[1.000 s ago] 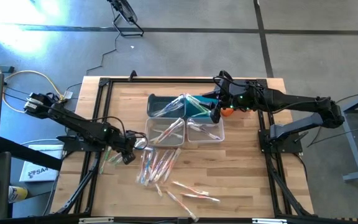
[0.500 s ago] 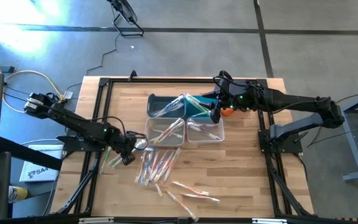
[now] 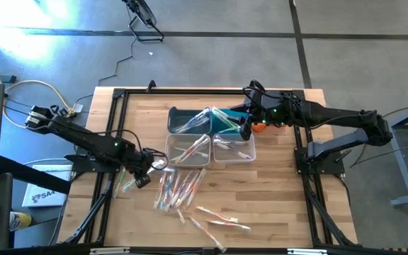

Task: Pick & Place Toothbrushes
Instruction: Put the green toothbrush into the blue bin

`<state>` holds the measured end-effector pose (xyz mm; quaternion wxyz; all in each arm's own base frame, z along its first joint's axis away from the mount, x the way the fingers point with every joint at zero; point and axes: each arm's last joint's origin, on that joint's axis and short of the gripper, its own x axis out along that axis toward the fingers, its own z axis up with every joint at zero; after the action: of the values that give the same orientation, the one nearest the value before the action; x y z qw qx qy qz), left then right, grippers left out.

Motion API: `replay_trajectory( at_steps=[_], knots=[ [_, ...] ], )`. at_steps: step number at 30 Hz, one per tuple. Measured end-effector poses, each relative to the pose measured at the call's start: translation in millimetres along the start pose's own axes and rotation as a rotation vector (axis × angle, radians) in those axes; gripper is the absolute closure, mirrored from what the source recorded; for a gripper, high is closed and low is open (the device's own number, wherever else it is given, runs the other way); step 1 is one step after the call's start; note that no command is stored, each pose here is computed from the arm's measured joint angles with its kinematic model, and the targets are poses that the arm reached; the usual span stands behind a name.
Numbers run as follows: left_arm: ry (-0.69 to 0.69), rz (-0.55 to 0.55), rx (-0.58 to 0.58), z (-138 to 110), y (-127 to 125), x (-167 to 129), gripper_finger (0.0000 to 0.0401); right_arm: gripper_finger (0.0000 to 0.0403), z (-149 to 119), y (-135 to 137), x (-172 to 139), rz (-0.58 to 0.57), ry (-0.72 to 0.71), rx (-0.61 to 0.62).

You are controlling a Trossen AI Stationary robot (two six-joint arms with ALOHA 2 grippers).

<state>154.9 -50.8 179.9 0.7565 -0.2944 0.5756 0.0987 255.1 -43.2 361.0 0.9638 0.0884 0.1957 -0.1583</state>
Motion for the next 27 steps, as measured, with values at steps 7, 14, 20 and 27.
replay_trajectory(
  at_steps=[7,14,20,27],
  knots=[
    [-0.018,-0.025,0.028,-3,-3,-47,0.0383,0.023,0,0,0,0.003,0.001,0.0],
    [-0.245,-0.136,0.045,0,-9,-103,0.0384,0.023,0,0,0,0.003,0.0,0.0],
    [-0.515,-0.126,0.142,5,-12,-145,0.0383,0.023,1,0,0,0.004,-0.005,0.001],
    [-0.79,-0.053,0.246,13,-18,-173,0.0381,0.023,2,0,0,0.007,-0.023,0.003]
  ],
)
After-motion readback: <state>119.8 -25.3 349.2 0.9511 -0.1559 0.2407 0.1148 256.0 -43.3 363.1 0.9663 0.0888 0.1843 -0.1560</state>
